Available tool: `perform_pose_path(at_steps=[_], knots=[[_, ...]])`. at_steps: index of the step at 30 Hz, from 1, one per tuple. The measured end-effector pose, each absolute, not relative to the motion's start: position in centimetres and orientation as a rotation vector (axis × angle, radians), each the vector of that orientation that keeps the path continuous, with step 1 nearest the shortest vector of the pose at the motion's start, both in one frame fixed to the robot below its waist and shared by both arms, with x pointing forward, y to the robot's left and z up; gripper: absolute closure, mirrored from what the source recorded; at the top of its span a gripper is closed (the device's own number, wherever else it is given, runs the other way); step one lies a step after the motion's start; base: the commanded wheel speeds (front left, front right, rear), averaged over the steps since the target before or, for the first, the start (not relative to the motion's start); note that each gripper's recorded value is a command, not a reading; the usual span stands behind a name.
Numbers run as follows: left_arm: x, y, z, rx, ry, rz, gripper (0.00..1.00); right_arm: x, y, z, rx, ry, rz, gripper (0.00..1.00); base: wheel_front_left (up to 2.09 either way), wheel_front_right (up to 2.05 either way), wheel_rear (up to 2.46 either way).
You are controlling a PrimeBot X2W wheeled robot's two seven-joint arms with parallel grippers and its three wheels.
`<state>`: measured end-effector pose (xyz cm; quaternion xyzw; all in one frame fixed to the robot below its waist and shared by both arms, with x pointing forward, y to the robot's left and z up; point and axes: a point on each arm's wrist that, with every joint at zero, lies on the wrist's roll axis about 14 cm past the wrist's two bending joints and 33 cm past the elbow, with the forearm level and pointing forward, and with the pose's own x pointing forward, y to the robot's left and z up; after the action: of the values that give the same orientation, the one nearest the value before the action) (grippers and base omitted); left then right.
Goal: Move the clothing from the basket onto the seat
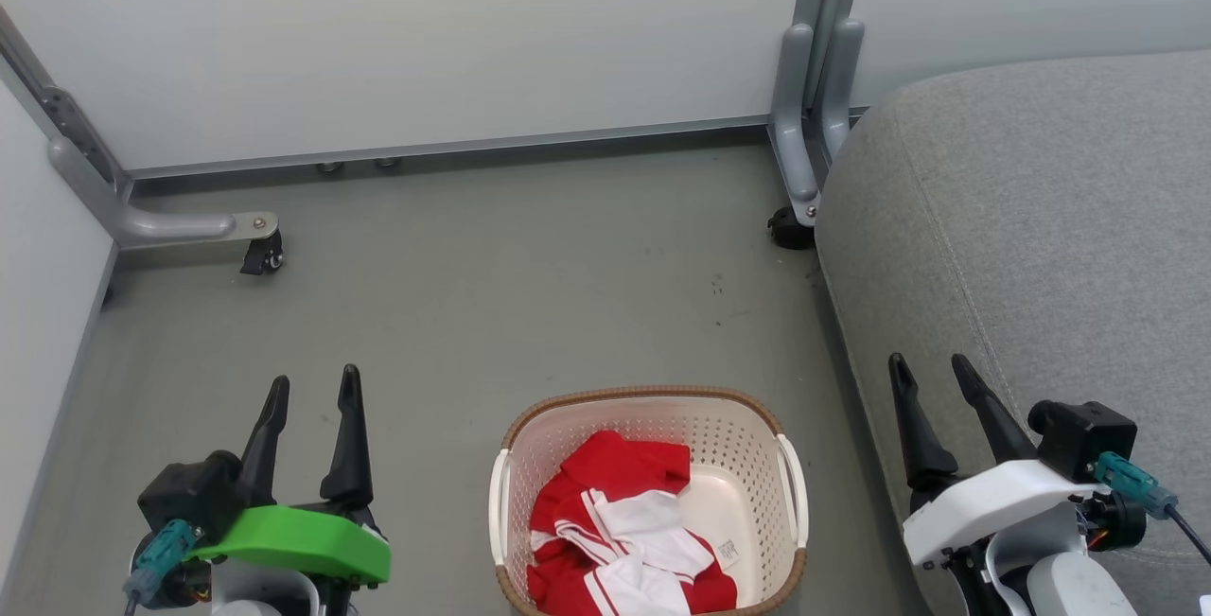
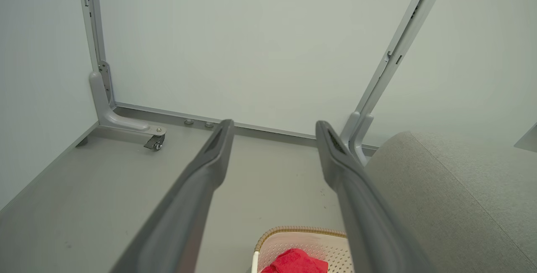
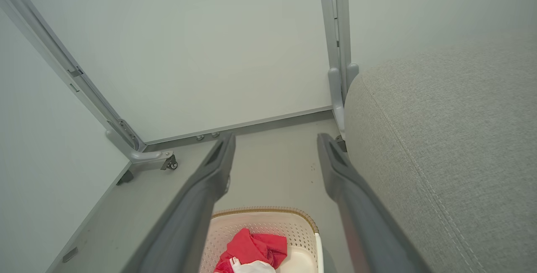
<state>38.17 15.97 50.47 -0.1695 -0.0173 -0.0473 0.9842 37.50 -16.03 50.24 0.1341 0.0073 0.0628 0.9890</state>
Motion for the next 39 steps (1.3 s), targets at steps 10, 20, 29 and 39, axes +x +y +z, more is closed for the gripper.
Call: perform_pose_path(at_steps=[10, 20, 29, 39], knots=[[38.0, 16.0, 50.3, -0.273, -0.041, -0.097, 0.0, 37.4, -15.8, 50.0, 0.212, 0.026, 0.134, 0.0, 0.0, 0.0, 0.0], [37.9, 16.1, 49.8, -0.209, -0.037, -0.099, 0.0, 37.2, -15.7, 49.7, 0.164, 0.034, 0.138, 0.0, 0.0, 0.0, 0.0], [37.6, 16.1, 49.3, -0.162, -0.029, -0.103, 0.0, 37.1, -15.6, 49.8, 0.112, 0.024, 0.141, 0.0, 0.0, 0.0, 0.0], [37.8, 15.8, 48.7, -0.139, -0.016, -0.105, 0.0, 37.4, -15.7, 50.2, 0.083, 0.003, 0.142, 0.0, 0.0, 0.0, 0.0]])
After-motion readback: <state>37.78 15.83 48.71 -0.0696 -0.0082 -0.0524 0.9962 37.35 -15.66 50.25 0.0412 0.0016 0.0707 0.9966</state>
